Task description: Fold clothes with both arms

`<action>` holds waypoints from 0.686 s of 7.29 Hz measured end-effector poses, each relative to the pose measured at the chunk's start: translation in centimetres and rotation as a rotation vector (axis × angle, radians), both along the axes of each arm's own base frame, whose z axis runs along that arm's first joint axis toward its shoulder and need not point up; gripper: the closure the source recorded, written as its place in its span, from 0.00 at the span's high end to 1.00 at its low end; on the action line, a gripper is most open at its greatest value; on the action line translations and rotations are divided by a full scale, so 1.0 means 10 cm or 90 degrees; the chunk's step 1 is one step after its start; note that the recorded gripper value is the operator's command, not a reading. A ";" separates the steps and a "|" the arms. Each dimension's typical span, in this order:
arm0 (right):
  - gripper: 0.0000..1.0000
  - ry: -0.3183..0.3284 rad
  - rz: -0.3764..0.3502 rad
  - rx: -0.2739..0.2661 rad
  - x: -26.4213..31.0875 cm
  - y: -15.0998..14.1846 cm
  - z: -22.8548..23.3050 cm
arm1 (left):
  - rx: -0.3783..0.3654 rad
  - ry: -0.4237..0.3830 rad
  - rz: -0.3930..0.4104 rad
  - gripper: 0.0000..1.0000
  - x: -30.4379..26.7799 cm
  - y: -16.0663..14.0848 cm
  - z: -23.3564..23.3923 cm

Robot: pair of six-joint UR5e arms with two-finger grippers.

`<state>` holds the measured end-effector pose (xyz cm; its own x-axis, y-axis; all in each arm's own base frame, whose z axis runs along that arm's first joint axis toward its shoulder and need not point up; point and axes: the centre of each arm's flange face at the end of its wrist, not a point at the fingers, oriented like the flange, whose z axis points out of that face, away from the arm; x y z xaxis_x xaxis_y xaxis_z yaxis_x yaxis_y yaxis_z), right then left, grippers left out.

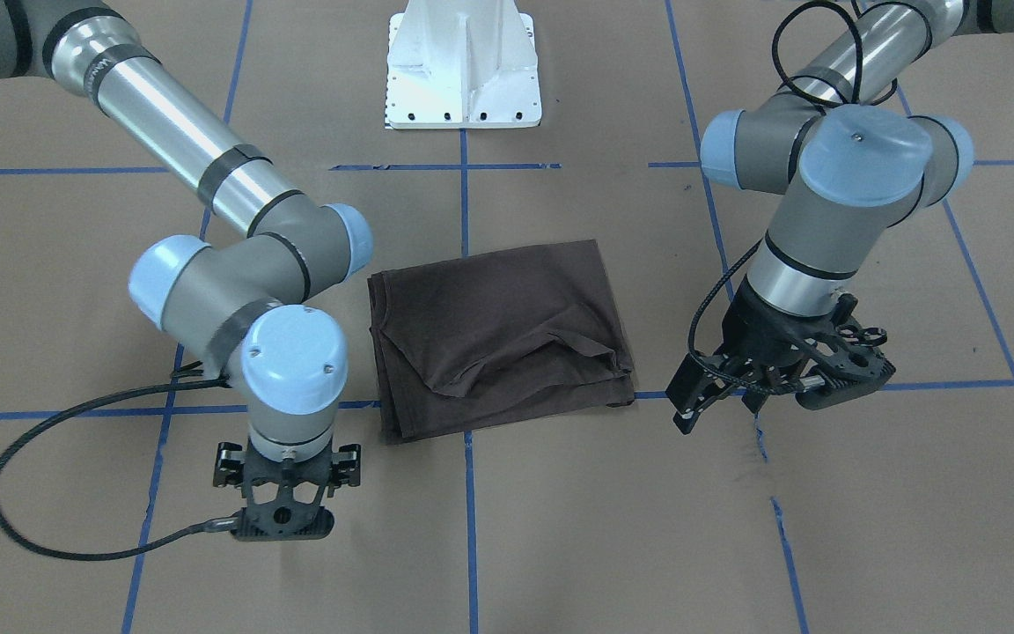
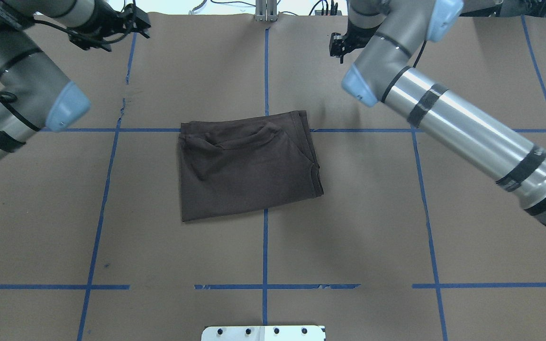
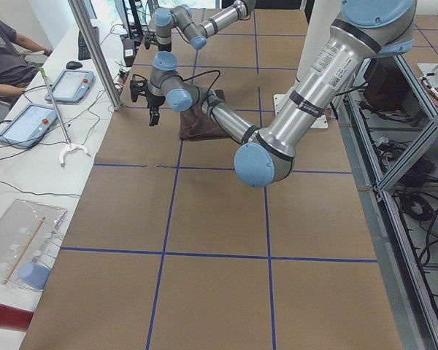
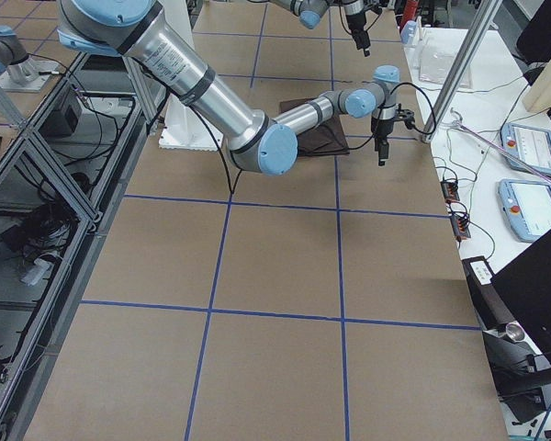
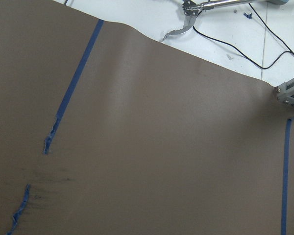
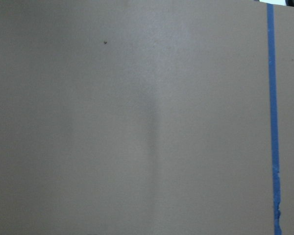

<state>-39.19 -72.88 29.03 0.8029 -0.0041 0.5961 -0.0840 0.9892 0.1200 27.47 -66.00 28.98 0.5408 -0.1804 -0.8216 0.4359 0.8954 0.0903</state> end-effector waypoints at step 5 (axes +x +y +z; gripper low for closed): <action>1.00 -0.033 -0.108 0.014 3.25 0.56 1.35 | 0.164 -0.285 0.198 1.00 -2.95 -0.09 1.52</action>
<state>-6.73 -67.27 42.53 0.7580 -0.1502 0.6348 0.0770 0.9869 0.1416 -2.06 -66.86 44.16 0.8399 0.2164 -0.4977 0.0266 0.8996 0.4359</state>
